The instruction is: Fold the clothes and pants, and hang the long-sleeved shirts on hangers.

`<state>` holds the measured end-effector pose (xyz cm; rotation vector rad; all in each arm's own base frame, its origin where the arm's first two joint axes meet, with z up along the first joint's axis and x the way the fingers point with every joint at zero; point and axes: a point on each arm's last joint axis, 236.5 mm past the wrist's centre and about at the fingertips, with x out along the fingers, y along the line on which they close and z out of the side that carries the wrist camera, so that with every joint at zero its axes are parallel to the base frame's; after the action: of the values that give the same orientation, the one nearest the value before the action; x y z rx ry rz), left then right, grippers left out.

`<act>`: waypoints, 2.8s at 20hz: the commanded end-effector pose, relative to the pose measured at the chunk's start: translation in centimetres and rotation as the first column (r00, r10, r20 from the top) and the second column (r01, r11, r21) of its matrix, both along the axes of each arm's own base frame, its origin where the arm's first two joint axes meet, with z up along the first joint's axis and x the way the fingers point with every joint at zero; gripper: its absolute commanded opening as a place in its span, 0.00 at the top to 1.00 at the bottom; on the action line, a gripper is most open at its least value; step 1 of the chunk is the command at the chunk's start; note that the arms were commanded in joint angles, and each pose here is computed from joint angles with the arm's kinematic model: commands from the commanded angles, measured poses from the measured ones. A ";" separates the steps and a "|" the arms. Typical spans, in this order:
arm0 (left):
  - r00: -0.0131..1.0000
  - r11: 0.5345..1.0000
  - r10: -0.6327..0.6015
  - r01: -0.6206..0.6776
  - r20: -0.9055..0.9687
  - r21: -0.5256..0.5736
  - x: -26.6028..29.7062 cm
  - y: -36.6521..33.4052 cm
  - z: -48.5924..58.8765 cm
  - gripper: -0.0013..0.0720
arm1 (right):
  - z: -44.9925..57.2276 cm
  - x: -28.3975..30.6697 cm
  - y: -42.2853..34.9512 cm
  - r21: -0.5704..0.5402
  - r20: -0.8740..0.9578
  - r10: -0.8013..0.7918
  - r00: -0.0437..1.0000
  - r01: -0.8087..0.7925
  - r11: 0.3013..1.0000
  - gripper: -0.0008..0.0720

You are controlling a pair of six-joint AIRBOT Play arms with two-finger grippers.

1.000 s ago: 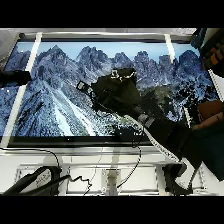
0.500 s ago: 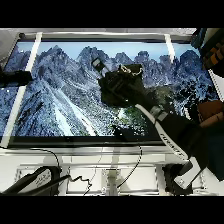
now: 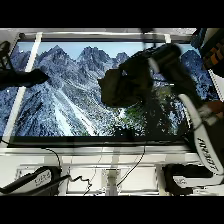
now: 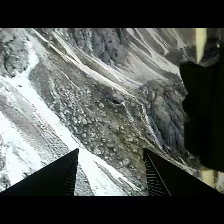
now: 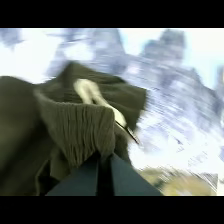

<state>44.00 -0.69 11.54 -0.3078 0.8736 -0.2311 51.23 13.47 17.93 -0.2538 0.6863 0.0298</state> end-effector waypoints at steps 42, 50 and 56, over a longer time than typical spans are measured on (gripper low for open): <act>0.605 0.929 0.355 -0.311 0.712 -0.199 5.6 10.9 22.6 0.96 | 19.2 -1.5 -20.1 0.574 0.545 -0.447 0.710 0.073 0.816 0.94; 0.813 0.942 0.248 -0.329 0.526 0.064 2.6 17.2 14.1 0.96 | 4.9 -7.2 -32.0 0.482 0.038 -0.716 0.697 0.614 0.625 0.94; 0.915 0.974 0.206 -0.228 0.347 0.021 5.3 15.7 5.5 0.96 | -1.5 -8.3 -34.2 0.332 -0.126 -0.709 0.694 0.703 0.629 0.94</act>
<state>48.49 15.64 20.83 -0.2678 0.4034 -0.0087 43.76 -20.05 19.51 0.4090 0.5966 -0.5926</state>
